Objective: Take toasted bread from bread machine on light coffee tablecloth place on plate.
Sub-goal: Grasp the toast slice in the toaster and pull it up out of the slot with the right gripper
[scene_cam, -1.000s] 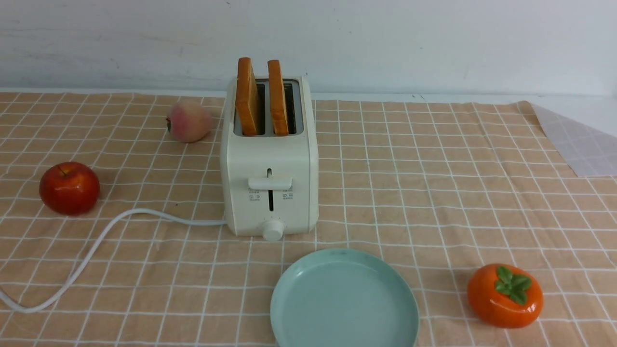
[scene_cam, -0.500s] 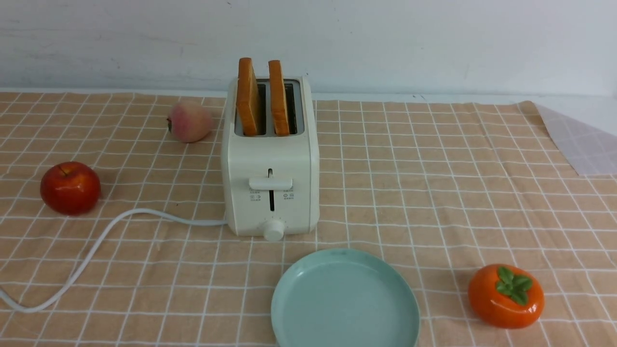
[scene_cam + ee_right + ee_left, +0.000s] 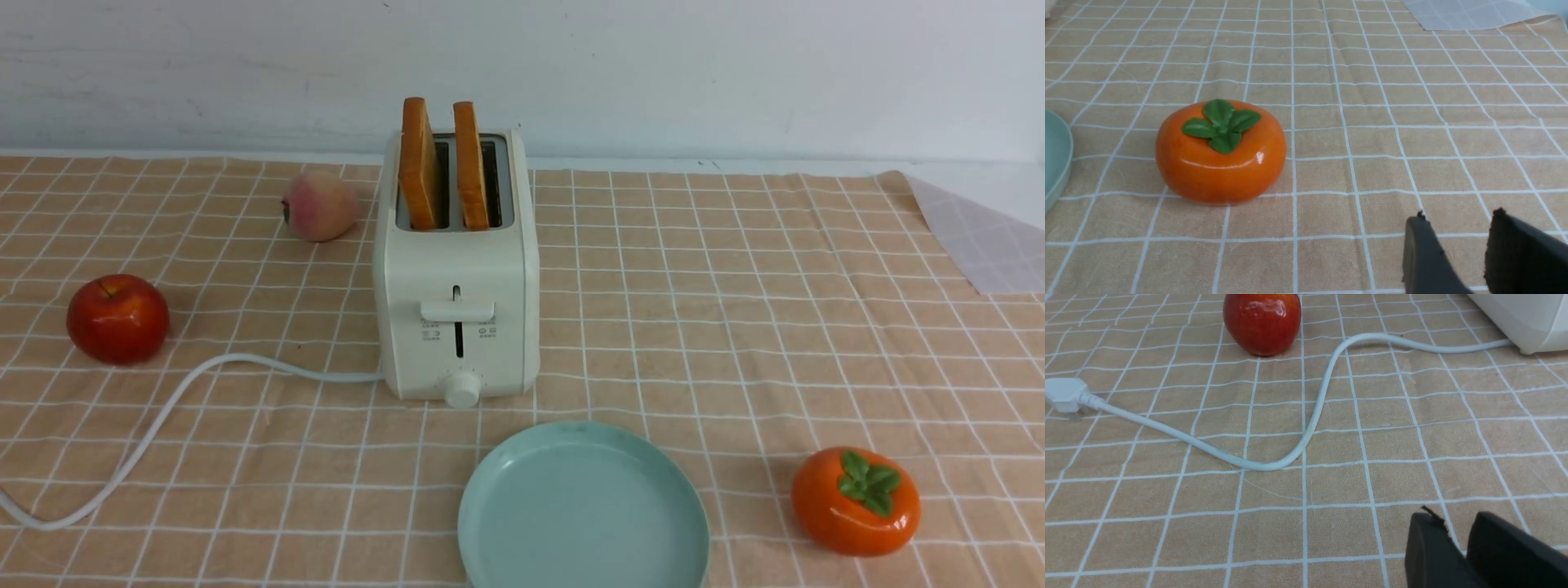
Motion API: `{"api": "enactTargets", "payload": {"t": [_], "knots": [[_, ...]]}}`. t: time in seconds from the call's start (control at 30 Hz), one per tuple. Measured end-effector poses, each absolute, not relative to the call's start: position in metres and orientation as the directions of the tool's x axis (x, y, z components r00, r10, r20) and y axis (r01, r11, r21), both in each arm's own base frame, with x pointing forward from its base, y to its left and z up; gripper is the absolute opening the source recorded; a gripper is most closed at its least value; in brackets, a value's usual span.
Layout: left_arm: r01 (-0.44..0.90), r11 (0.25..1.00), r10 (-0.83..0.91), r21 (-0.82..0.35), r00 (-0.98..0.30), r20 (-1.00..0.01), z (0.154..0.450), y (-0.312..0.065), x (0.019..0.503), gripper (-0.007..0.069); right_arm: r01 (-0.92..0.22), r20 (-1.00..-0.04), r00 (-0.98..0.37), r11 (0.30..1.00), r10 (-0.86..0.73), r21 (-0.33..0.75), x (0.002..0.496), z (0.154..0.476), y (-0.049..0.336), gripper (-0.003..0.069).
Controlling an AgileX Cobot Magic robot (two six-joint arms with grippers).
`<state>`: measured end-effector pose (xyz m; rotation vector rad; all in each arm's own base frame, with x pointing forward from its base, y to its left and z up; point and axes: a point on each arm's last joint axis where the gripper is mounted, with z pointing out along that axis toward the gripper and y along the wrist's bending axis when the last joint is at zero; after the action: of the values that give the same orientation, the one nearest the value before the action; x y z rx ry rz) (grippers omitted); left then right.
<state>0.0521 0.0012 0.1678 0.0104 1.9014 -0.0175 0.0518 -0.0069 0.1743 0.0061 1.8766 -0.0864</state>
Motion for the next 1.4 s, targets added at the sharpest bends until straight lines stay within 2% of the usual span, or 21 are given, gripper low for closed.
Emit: {"api": "enactTargets", "payload": {"t": [0.17,0.27,0.37,0.57,0.67,0.9,0.97,1.03,1.07,1.1,1.13,1.2,1.23,1.3,1.33,1.37,1.4], "knots": [[0.014,0.998,0.063,0.061,-0.305,-0.950,0.170,0.003,0.053,0.0144,0.053,-0.948,-0.305,0.992,-0.089,-0.110,0.052,0.175,-0.009,0.0240],[0.020,0.994,0.113,0.112,-0.236,-0.965,0.176,0.003,0.054,0.0144,0.057,-0.945,-0.301,0.987,-0.128,-0.152,0.052,0.175,-0.010,0.0240],[0.039,0.992,0.126,0.122,-0.116,-0.985,0.186,0.000,0.056,0.0144,0.052,-0.945,-0.272,0.978,-0.181,-0.203,0.053,0.176,-0.011,0.0240],[0.089,0.987,0.114,0.131,0.181,-0.977,0.213,-0.007,0.055,0.0146,0.022,-0.959,-0.099,0.963,-0.265,-0.268,0.056,0.191,-0.006,0.0240],[0.099,0.986,0.108,0.136,0.243,-0.964,0.218,-0.009,0.054,0.0146,0.012,-0.959,-0.041,0.960,-0.280,-0.280,0.057,0.195,-0.003,0.0240],[0.107,0.985,0.099,0.134,0.279,-0.955,0.221,-0.010,0.053,0.0155,0.007,-0.930,0.015,0.930,-0.369,-0.368,0.057,0.200,-0.001,0.0240],[0.139,0.989,0.009,0.055,0.311,-0.950,0.225,-0.011,0.052,0.0156,-0.015,-0.942,0.104,0.947,-0.319,-0.322,0.056,0.207,0.003,0.0240],[0.204,0.977,-0.138,-0.066,0.362,-0.922,0.232,-0.012,0.049,0.0159,-0.075,-0.964,0.219,0.982,-0.151,-0.171,0.054,0.217,0.009,0.0240],[0.244,0.961,-0.216,-0.127,0.382,-0.898,0.236,-0.013,0.047,0.0161,-0.109,-0.959,0.270,0.987,-0.088,-0.121,0.053,0.222,0.011,0.0240],[0.291,0.941,-0.285,-0.170,0.415,-0.864,0.240,-0.014,0.044,0.0162,-0.175,-0.939,0.341,0.984,0.039,-0.023,0.050,0.230,0.014,0.0240],[0.307,0.936,-0.299,-0.173,0.432,-0.851,0.242,-0.014,0.043,0.0162,-0.191,-0.934,0.350,0.982,0.072,0.004,0.049,0.231,0.015,0.0240],[0.398,0.895,-0.397,-0.203,0.499,-0.770,0.256,-0.016,0.036,0.0164,-0.308,-0.852,0.450,0.942,0.269,0.135,0.042,0.247,0.017,0.0240],[0.409,0.890,-0.406,-0.201,0.511,-0.757,0.259,-0.016,0.034,0.0164,-0.323,-0.834,0.461,0.933,0.303,0.161,0.040,0.251,0.017,0.0240],[0.439,0.881,-0.429,-0.176,0.585,-0.689,0.297,-0.015,0.020,0.0164,-0.366,-0.750,0.517,0.899,0.412,0.241,0.033,0.284,0.012,0.0240],[0.441,0.881,-0.429,-0.172,0.592,-0.682,0.301,-0.015,0.019,0.0164,-0.368,-0.745,0.520,0.897,0.418,0.246,0.033,0.287,0.012,0.0240],[0.442,0.883,-0.429,-0.156,0.629,-0.649,0.332,-0.013,0.010,0.0164,-0.381,-0.704,0.541,0.880,0.461,0.284,0.029,0.317,0.009,0.0240],[0.438,0.885,-0.428,-0.156,0.637,-0.641,0.348,-0.012,0.007,0.0165,-0.388,-0.682,0.554,0.873,0.477,0.295,0.027,0.338,0.008,0.0240]]}}
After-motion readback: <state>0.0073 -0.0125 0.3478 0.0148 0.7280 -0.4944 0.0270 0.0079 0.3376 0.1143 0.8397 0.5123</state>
